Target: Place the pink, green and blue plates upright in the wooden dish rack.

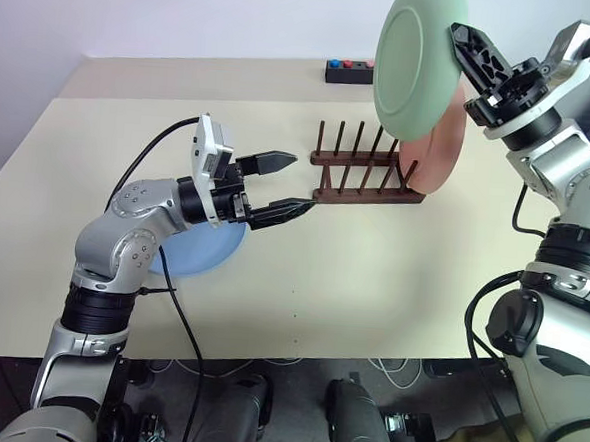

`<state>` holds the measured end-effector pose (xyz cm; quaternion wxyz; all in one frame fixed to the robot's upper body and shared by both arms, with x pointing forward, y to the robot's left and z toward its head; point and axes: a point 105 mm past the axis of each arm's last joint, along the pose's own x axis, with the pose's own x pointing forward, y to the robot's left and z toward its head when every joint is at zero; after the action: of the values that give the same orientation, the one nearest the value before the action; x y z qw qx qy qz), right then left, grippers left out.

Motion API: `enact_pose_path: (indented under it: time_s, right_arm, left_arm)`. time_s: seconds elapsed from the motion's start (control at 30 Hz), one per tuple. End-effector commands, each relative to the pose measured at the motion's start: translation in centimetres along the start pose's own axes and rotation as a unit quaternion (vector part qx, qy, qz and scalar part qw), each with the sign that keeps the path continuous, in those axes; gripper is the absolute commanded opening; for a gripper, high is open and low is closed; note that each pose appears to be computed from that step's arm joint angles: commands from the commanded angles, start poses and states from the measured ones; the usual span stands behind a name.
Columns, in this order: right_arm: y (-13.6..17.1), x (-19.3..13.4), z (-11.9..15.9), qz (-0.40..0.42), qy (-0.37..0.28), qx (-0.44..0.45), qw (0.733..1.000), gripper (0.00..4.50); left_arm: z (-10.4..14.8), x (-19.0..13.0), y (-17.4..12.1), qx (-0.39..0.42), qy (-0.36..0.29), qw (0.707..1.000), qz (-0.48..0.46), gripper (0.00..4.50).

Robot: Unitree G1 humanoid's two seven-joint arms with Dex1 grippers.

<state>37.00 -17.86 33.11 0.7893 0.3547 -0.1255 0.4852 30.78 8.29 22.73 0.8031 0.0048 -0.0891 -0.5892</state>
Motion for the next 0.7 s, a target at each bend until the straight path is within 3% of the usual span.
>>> enact_pose_path:
  time_s: [0.03,0.7]
  right_arm:
    - [0.3,0.1,0.0,0.007,-0.007,-0.021,1.0,0.03]
    - [-2.2,-1.3,-2.1,-0.043,-0.003,-0.006,0.999,0.03]
  left_arm:
    - [1.2,-0.1,-0.3,0.023,-0.01,1.0,-0.006,4.5]
    - [1.4,-0.1,-0.5,0.026,-0.009,1.0,-0.006,4.5]
